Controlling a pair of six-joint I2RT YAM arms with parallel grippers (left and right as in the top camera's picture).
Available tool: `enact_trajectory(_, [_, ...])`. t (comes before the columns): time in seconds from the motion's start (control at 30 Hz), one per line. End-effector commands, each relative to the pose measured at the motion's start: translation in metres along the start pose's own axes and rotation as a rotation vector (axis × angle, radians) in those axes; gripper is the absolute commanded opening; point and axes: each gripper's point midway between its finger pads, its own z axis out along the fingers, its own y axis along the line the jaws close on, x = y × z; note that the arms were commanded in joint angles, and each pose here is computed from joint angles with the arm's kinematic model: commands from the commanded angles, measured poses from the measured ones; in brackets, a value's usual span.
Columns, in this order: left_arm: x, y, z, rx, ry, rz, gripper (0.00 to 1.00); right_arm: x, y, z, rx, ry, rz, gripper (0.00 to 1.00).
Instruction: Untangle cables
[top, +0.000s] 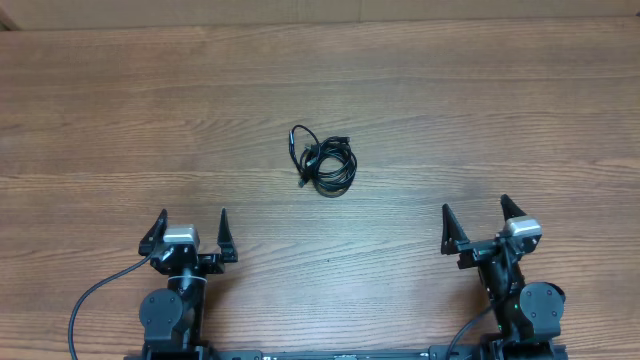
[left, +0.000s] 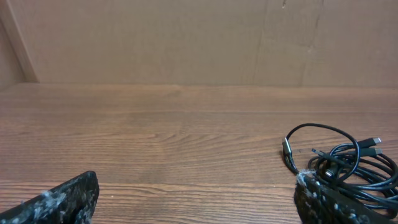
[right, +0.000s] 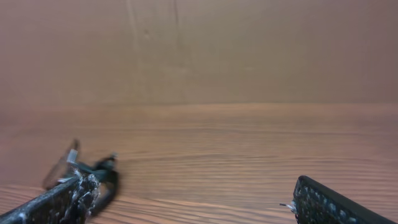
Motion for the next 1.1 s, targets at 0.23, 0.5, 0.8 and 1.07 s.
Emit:
enact_trajectory(0.23, [0.000,-0.002,0.000,0.012,-0.005,0.012,1.00,-0.011,0.014,-0.001,-0.085,-0.043,0.158,1.00])
enact_trajectory(0.5, [0.000,-0.002,0.000,0.012,-0.005,0.013,1.00,0.003,0.013,0.000,-0.079,0.011,0.172,1.00])
enact_trajectory(0.8, [0.000,-0.002,0.000,0.012,-0.005,0.013,1.00,0.008,0.018,0.000,-0.108,0.039,0.179,1.00])
enact_trajectory(1.07, [0.000,-0.003,0.000,0.013,-0.005,0.012,1.00,0.006,0.019,0.000,-0.113,0.034,0.208,1.00])
